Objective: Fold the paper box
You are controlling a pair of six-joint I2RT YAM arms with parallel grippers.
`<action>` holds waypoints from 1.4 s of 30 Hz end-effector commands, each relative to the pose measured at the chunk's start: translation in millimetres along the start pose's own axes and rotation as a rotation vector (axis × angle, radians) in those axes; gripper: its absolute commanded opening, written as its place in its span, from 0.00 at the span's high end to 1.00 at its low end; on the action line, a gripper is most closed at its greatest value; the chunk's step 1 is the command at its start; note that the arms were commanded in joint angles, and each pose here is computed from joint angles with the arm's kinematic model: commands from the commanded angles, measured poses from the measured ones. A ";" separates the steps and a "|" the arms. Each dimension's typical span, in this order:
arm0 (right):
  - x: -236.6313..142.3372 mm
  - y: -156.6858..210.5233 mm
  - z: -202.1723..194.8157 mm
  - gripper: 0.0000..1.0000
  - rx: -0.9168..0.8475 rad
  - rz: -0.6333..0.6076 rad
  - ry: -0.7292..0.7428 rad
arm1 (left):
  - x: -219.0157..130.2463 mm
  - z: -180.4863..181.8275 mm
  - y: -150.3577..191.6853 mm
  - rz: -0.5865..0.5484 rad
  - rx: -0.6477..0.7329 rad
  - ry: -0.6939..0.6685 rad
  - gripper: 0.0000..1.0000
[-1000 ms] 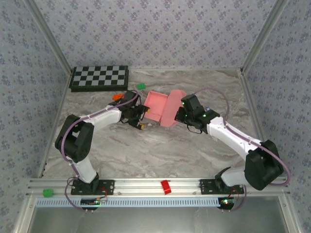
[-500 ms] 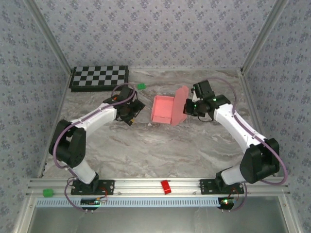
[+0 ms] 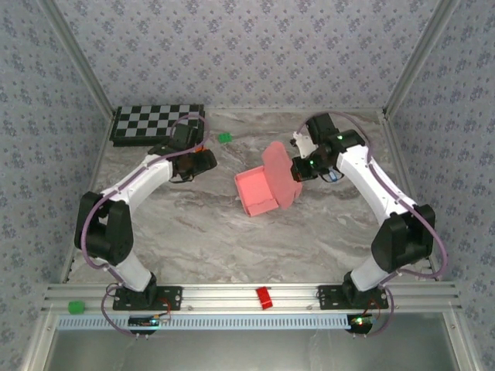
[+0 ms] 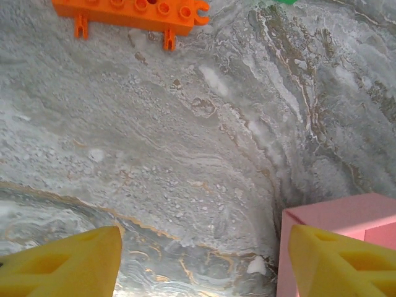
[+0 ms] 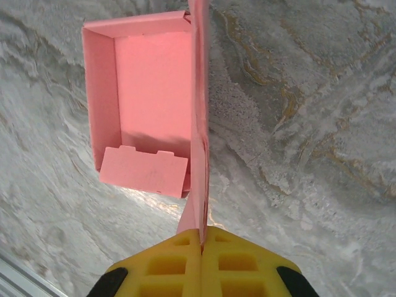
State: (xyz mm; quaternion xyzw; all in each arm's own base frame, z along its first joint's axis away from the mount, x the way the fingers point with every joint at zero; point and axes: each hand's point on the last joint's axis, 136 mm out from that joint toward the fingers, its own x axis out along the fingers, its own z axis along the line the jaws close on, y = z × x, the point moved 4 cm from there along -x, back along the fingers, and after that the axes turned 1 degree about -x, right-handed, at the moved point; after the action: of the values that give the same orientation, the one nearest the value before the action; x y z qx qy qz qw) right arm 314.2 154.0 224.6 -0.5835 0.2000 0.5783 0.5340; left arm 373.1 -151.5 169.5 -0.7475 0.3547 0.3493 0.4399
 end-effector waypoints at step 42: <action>44.4 -85.6 64.3 0.99 -1.298 0.052 0.460 | 45.0 7.6 98.6 0.290 0.024 0.211 0.86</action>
State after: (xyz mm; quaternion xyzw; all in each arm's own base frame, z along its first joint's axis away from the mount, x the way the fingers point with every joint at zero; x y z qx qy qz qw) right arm 361.7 254.8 220.7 -0.8676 -0.0459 0.4934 0.0413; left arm 307.7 -184.6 70.5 -0.6987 0.5080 0.3544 0.3579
